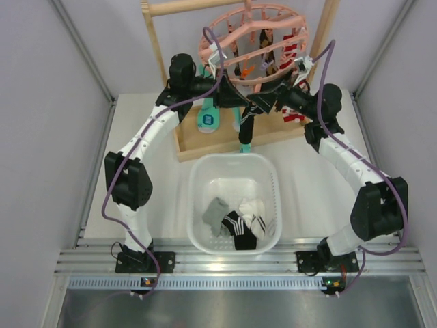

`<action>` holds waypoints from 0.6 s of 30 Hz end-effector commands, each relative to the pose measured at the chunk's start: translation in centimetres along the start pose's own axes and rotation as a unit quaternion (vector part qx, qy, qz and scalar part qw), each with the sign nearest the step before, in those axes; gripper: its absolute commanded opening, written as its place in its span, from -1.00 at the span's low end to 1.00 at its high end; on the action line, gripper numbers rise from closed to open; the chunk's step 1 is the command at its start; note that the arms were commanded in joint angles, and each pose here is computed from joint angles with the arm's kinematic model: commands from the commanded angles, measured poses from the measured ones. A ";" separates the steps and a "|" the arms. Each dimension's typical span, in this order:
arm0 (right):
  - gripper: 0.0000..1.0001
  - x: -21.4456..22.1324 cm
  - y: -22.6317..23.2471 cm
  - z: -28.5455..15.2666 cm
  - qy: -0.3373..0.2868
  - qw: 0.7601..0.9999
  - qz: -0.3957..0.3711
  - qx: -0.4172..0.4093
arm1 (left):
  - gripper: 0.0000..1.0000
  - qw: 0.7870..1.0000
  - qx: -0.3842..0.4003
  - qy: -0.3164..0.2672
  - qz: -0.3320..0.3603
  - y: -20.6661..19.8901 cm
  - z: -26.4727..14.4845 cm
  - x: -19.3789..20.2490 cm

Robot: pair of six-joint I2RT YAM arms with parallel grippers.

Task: Clip the socks to the hanger
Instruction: Clamp the sock onto the hanger.

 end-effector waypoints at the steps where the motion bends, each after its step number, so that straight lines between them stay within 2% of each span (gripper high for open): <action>1: 0.34 -3.1 2.4 0.3 -0.027 0.998 -0.043 -0.037 | -1.00 0.999 -0.011 -0.014 0.027 0.5 -0.3 -1.3; 2: 0.43 -3.5 2.3 0.1 -0.033 0.998 -0.042 -0.031 | -1.00 1.000 -0.013 -0.014 0.024 0.5 -0.4 -1.3; 5: 0.49 -3.8 2.4 -0.5 -0.035 0.999 -0.034 -0.024 | -1.00 1.000 -0.019 -0.011 0.019 0.5 -0.5 -1.2; 11: 0.51 -3.8 1.7 -3.6 -0.018 0.999 -0.035 0.016 | -1.00 0.999 -0.030 -0.008 0.019 0.3 -1.2 -1.2; 13: 0.48 -3.7 2.0 -4.7 -0.013 0.999 -0.038 0.017 | -1.00 0.999 -0.031 -0.007 0.016 0.1 -1.4 -1.0; 18: 0.19 -3.8 1.7 -7.8 -0.009 0.998 -0.054 0.032 | -1.00 1.000 -0.027 -0.004 0.013 -0.4 -1.9 -1.0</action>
Point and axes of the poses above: each gripper's point midway between its finger pads, its own z axis out along the fingers, its own y axis along the line the jaws close on, x = y × z, the point moved 7 cm from there along -z, back along the fingers, and after that the axes turned 12 degrees about z, right-handed, at the moved point
